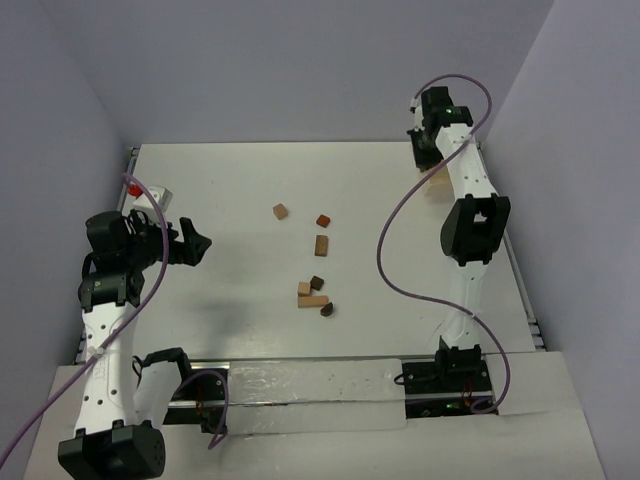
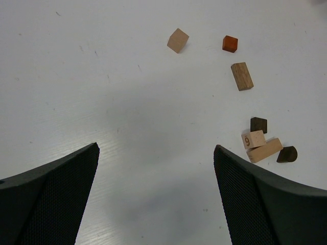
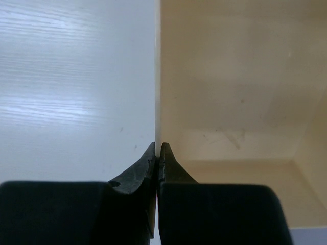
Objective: Build the wood block tower
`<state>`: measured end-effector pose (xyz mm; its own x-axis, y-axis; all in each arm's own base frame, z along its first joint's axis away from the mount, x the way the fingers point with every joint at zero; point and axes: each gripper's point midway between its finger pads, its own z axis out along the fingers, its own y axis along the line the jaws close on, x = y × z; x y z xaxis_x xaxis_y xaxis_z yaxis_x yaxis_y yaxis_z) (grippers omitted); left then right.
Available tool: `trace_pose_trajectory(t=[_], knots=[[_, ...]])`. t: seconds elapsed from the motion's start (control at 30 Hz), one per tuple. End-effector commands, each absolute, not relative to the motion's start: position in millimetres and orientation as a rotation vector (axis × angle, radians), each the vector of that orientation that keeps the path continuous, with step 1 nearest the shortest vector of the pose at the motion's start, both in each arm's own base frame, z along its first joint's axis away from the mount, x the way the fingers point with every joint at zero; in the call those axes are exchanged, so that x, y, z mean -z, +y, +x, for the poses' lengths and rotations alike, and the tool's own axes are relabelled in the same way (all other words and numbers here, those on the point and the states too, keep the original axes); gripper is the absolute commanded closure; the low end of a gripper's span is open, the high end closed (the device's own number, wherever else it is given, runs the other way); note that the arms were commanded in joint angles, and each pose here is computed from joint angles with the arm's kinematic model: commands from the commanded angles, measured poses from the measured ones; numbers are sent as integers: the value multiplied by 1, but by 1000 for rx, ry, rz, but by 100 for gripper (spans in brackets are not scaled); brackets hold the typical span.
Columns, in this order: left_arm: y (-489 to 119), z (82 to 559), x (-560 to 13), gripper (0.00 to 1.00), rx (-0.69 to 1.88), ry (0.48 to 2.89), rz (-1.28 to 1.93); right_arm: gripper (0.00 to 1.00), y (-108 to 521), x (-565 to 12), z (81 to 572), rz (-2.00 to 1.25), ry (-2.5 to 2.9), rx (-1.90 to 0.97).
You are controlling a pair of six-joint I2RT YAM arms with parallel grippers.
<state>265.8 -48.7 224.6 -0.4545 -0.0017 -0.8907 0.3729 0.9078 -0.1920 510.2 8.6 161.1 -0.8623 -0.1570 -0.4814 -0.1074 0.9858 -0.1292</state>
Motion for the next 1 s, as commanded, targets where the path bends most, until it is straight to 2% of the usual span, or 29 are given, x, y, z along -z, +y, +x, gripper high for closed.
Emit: trace_pose_trajectory(t=[0.0,0.37,0.77,0.93,0.97], knots=[[-52,269,-244,1,440,1925,306,100,-13,-154,528,-295,2594,136],[-56,264,-237,1,457,1921,333,100,-65,-108,557,-171,2608,155],[-56,264,-235,1,465,1930,338,100,-66,-83,567,-70,2615,39],[-56,264,-235,1,463,1933,335,92,-65,-76,567,-45,2627,18],[-56,264,-235,1,464,1934,333,85,-65,-76,567,-37,2625,7]])
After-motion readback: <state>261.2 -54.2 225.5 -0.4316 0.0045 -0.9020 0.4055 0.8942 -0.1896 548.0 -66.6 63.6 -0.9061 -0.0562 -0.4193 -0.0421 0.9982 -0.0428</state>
